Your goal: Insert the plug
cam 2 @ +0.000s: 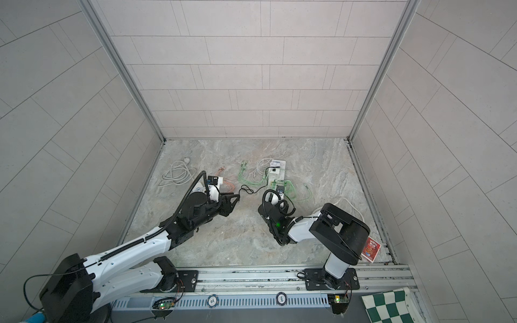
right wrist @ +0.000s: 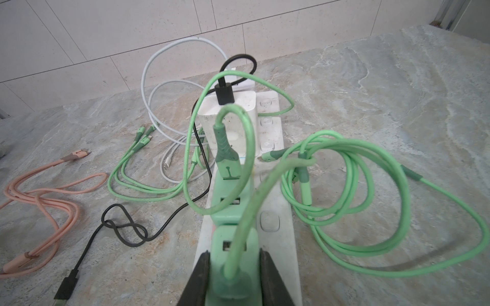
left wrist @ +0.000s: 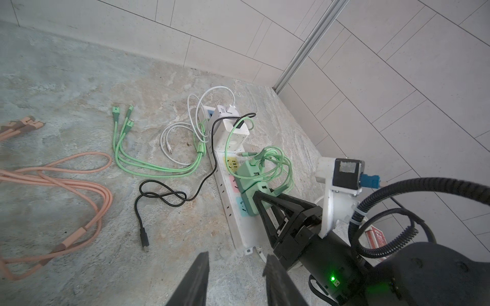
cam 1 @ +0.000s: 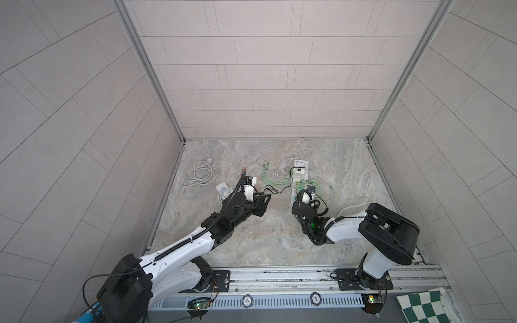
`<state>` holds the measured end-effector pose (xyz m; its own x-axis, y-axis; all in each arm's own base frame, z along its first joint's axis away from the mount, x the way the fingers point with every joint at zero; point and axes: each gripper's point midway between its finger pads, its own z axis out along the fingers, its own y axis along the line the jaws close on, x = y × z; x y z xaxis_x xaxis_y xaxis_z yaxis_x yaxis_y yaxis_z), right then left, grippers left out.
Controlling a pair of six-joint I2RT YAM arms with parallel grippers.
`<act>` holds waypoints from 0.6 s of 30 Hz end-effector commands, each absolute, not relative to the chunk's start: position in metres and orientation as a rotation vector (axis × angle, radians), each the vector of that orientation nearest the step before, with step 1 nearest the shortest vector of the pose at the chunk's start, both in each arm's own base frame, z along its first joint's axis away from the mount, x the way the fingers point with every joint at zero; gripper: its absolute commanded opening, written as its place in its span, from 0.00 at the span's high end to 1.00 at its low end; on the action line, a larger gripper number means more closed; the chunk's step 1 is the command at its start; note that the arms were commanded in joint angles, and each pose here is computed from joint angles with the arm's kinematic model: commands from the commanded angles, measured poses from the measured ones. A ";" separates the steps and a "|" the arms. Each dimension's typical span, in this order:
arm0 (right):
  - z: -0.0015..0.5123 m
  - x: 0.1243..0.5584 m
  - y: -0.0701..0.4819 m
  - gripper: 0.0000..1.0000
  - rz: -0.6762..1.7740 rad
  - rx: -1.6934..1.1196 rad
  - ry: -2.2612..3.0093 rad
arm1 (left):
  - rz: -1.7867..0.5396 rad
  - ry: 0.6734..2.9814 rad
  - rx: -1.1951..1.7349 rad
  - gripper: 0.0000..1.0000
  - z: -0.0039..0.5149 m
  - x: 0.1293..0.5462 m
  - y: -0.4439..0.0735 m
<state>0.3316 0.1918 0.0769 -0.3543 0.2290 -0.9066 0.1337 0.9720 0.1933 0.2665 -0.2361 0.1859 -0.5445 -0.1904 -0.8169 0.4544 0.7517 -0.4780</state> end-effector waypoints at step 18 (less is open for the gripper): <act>0.039 0.340 0.166 1.00 -0.062 0.213 2.220 | -0.551 1.943 0.033 0.34 0.211 0.269 -0.168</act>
<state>0.3514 0.1900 0.0774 -0.4496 0.2153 -0.8669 0.1835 0.9721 0.1462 0.2669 -0.1868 0.2008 -0.4756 -0.2208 -0.8515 0.3207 0.8579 -0.4015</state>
